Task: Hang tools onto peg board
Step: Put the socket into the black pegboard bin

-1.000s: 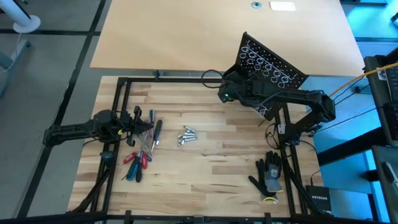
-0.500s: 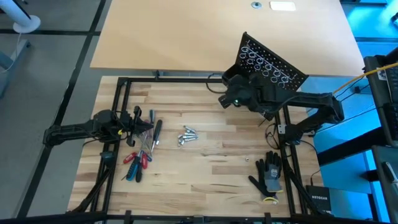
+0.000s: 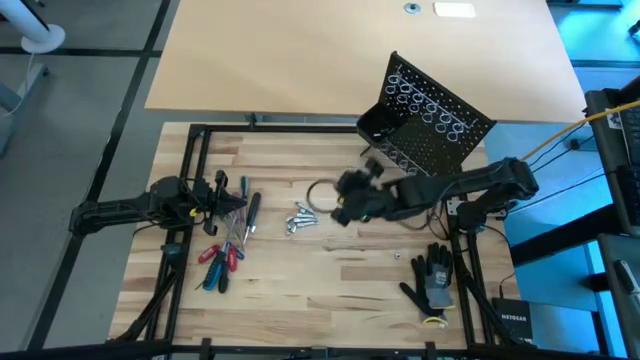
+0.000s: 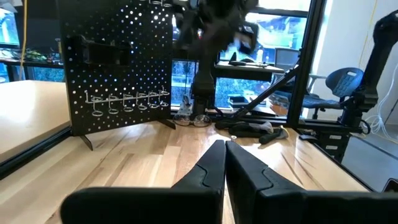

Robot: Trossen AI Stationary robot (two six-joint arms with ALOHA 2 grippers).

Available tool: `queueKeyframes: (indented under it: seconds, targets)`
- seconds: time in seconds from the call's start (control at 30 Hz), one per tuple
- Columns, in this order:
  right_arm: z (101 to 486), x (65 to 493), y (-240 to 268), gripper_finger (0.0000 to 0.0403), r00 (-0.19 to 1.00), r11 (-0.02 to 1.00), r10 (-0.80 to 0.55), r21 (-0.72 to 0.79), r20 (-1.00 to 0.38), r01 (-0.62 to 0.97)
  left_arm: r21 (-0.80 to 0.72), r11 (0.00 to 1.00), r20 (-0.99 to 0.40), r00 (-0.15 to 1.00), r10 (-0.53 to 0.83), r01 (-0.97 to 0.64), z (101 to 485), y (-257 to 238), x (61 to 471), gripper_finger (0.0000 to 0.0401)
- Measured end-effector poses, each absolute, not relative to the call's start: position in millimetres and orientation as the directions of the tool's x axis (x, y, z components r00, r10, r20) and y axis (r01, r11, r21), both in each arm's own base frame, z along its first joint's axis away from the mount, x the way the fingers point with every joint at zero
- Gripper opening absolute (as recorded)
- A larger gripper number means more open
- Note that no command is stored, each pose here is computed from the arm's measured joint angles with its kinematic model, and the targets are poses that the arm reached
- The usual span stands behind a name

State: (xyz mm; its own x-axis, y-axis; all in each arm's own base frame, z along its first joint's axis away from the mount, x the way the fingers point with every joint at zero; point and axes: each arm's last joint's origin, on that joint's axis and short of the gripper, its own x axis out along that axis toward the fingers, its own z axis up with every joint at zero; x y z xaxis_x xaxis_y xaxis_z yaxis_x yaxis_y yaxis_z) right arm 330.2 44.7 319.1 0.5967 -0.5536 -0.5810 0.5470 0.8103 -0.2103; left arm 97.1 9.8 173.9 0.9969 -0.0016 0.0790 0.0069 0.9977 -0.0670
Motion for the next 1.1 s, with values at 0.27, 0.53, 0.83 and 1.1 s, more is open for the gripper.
queueKeyframes:
  seconds: [0.27,0.53,0.83,1.1]
  targets:
    - [260,376,60,0.0147,0.604,0.918,-0.378,-0.202,-0.701,0.340,-0.066,0.998,0.081,0.997,-0.002,0.007,174,10,97,0.0001]
    - [210,423,76,0.0147,0.731,0.992,-0.121,-0.105,-0.671,0.068,-0.059,0.998,0.083,0.997,-0.002,0.007,174,10,97,0.0001]
    - [164,449,74,0.0147,0.767,0.995,-0.103,-0.079,-0.633,0.069,-0.060,0.998,0.079,0.997,-0.002,0.007,174,10,97,0.0001]
    - [151,458,59,0.0147,0.781,0.995,-0.097,-0.032,-0.617,0.098,-0.060,0.998,0.079,0.997,-0.002,0.006,174,10,97,0.0001]
